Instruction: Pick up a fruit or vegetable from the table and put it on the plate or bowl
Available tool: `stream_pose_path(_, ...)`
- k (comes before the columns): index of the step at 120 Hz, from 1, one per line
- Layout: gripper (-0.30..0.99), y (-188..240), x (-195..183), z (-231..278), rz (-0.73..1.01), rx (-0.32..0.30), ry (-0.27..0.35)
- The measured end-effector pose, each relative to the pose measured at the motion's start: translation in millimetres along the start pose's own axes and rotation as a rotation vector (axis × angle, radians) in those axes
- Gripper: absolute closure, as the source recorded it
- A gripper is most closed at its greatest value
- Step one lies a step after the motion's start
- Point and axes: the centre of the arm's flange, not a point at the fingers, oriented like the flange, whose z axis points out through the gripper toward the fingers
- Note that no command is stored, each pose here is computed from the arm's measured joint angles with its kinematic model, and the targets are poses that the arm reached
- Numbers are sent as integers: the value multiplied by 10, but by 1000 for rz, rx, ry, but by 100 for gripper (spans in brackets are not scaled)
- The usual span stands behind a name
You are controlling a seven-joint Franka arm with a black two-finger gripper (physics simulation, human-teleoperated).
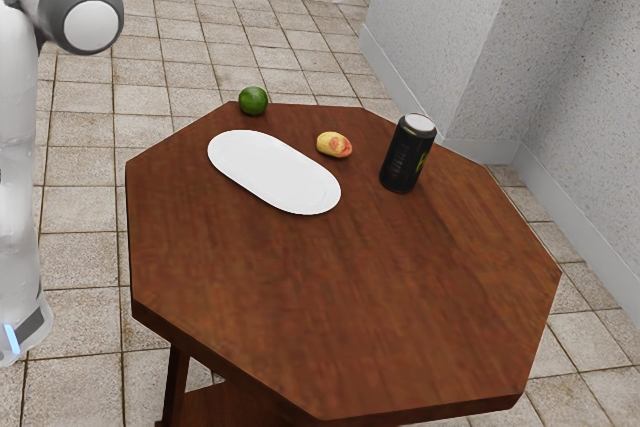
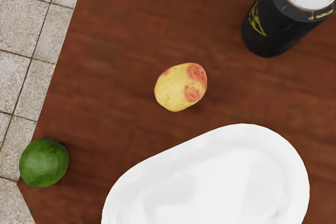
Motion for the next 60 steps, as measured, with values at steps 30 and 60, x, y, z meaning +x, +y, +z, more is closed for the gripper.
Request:
stream_pose_path(30, 0, -171, 183, 274, -35, -33, -18)
stream_pose_path(60, 0, -34, 246, 1422, -14, -67, -150)
